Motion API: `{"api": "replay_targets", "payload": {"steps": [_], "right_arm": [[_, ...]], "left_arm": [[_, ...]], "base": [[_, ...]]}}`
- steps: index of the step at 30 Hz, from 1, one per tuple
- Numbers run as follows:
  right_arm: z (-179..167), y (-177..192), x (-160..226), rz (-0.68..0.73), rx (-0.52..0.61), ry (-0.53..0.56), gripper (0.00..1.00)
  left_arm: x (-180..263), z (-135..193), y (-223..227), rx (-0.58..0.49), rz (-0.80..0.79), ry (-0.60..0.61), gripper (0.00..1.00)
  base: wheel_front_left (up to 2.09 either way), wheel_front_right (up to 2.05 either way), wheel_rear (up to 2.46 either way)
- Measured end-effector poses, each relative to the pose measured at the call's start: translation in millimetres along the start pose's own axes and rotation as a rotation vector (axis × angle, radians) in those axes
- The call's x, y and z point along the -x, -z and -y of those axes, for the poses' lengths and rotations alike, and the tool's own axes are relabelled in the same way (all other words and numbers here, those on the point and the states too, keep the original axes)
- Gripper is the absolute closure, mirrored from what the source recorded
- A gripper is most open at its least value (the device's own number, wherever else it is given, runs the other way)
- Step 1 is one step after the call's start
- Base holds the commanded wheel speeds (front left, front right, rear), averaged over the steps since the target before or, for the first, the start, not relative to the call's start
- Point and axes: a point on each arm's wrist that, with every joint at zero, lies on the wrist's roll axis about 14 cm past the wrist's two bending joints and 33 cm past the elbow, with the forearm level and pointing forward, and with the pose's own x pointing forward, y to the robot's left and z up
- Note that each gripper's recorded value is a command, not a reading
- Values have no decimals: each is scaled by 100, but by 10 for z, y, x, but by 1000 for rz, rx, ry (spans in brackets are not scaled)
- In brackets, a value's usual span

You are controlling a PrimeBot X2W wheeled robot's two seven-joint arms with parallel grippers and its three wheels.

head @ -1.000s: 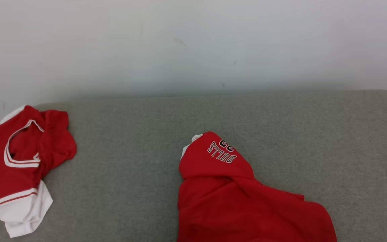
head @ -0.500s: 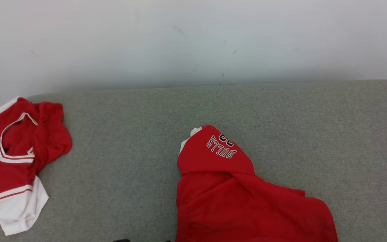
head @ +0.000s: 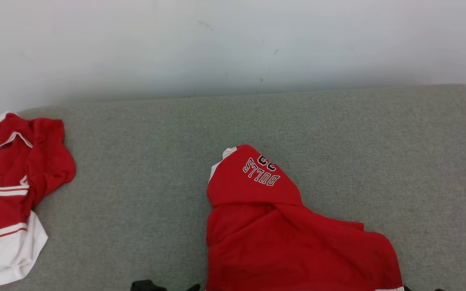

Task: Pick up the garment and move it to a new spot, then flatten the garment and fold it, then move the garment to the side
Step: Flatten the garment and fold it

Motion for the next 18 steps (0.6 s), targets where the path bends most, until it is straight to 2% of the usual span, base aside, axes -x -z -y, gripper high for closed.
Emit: {"api": "replay_targets", "payload": {"steps": [12,14,16,17,18], "right_arm": [[-49,25,-53,-19,-13,-18,0],[-63,29,-59,-22,-15,-23,0],[-87,31,-71,-24,-35,-29,0],[-103,31,-80,-27,-49,-33,0],[-123,33,-91,-34,-53,-40,0]], "left_arm": [[-111,57,50,4,-25,50,0],[-119,74,62,4,-31,59,12],[-129,91,70,0,-37,68,32],[-136,95,68,1,-36,72,36],[-141,105,77,2,-41,77,49]], "base": [[0,0,0],[0,0,0],[0,0,0],[0,0,0],[0,0,0]]}}
